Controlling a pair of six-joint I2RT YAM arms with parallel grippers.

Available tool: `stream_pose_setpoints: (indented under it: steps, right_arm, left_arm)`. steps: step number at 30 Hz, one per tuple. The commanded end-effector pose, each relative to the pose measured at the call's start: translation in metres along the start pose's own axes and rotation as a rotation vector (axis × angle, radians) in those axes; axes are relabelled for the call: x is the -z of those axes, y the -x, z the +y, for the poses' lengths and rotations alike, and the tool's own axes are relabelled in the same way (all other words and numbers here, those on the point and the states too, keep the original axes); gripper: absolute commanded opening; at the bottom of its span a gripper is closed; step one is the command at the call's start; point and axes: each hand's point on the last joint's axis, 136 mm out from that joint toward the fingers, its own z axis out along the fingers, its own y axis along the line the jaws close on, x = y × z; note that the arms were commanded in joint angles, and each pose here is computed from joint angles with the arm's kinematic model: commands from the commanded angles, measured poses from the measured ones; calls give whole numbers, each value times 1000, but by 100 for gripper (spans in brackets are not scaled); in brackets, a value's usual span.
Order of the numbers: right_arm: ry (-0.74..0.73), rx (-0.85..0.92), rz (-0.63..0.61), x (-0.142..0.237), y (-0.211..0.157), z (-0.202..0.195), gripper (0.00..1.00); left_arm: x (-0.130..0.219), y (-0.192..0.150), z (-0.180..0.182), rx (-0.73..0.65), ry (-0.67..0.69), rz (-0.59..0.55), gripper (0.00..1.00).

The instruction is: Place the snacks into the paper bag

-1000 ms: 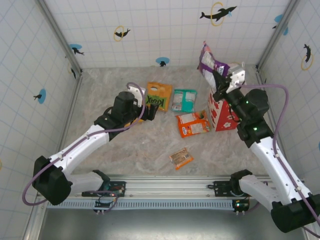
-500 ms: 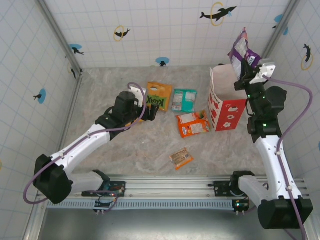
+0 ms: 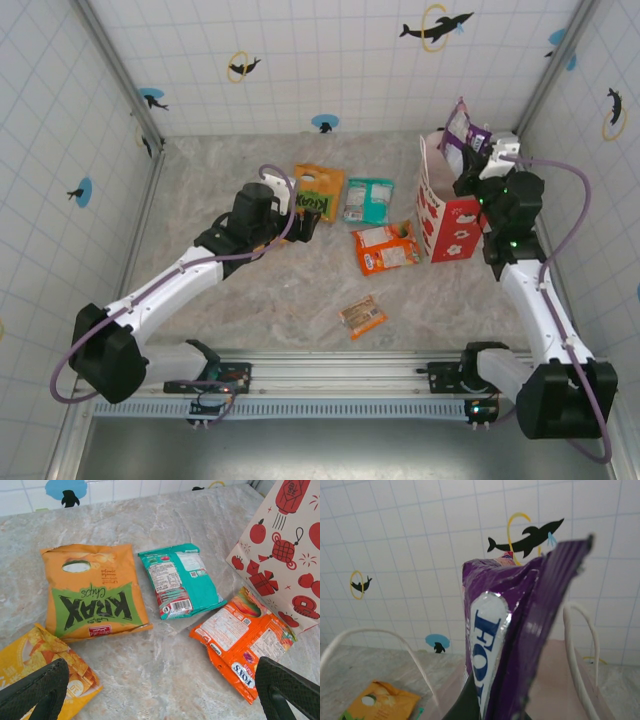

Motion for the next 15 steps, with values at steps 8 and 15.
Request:
stream_pose_setpoints:
  steps: [8, 15]
  right_arm:
    - [-14, 43, -33, -4, -8, -7, 7]
    - [-4, 40, -34, -7, -10, -7, 10]
  left_arm:
    - [-6, 3, 1, 17, 5, -3, 97]
    - [-7, 1, 3, 17, 11, 2, 98]
